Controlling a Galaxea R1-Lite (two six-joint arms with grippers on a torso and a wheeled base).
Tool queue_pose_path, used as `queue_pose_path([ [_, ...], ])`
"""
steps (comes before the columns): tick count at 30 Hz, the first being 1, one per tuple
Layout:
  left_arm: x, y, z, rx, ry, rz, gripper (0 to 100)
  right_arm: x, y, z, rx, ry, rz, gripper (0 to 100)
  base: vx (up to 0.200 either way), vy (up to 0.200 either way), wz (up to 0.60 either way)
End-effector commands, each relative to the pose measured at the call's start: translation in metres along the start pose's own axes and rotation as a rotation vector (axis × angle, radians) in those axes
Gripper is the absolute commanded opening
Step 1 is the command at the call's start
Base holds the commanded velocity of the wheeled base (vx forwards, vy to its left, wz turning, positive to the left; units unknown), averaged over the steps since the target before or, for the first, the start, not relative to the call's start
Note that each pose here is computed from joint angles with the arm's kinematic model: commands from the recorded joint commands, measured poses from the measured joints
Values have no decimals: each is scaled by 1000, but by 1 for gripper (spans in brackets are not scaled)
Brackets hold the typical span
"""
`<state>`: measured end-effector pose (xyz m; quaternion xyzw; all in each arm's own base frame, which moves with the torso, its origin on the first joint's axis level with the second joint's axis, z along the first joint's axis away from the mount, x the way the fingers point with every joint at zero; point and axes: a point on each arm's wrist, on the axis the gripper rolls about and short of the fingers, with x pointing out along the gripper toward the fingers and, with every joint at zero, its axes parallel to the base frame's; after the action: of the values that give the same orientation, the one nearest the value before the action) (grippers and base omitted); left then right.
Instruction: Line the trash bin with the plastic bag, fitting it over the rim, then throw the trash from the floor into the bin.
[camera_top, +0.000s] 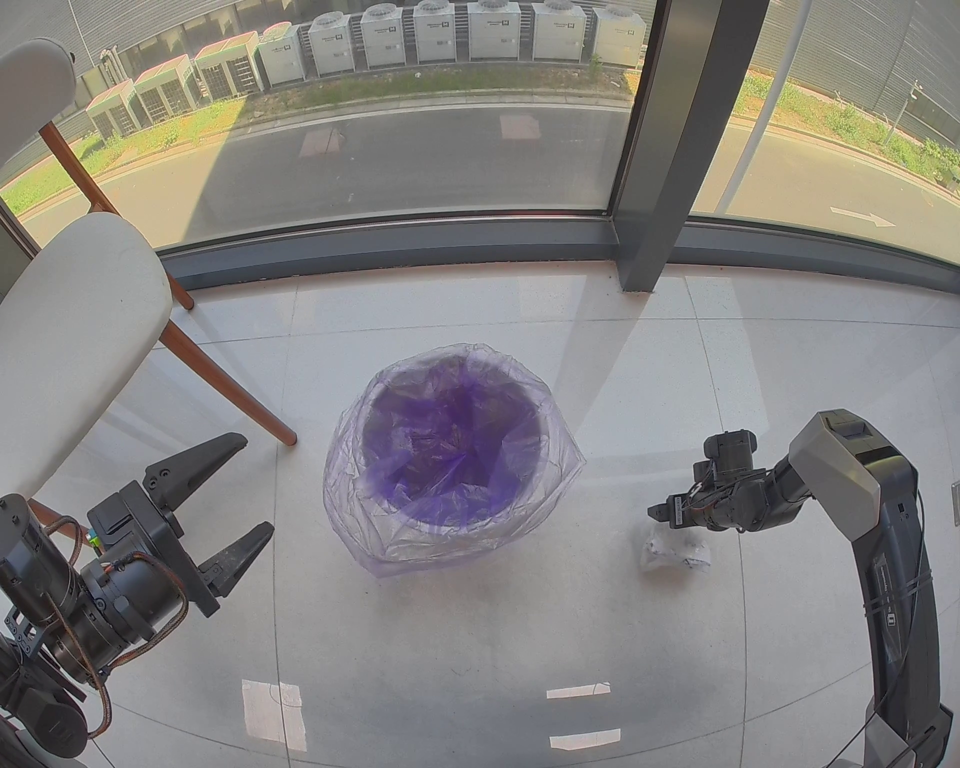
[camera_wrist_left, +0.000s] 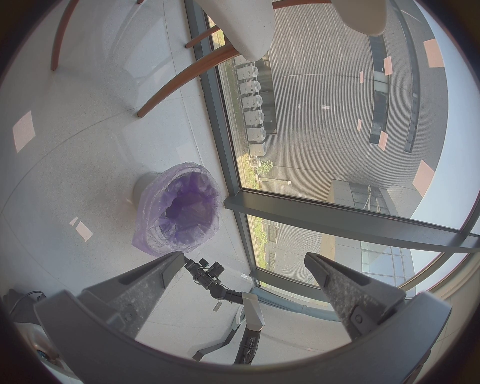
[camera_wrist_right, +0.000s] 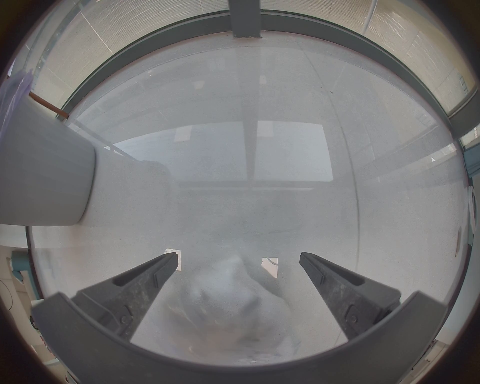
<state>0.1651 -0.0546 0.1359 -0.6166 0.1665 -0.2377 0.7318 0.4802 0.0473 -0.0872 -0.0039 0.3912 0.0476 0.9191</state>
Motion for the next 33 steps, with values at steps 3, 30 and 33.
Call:
queue_pose_path([
  [3, -3, -1, -1, 4, -1, -10, 100, 3, 10, -4, -14, 14, 31, 100, 0, 0, 0],
  [30, -5, 1, 5, 3, -33, 0, 100, -12, 5, 3, -125, 96, 87, 100, 0, 0, 0],
  [33, -5, 1, 6, 3, -39, 3, 100, -10, 4, 0, -122, 138, 97, 100, 0, 0, 0],
])
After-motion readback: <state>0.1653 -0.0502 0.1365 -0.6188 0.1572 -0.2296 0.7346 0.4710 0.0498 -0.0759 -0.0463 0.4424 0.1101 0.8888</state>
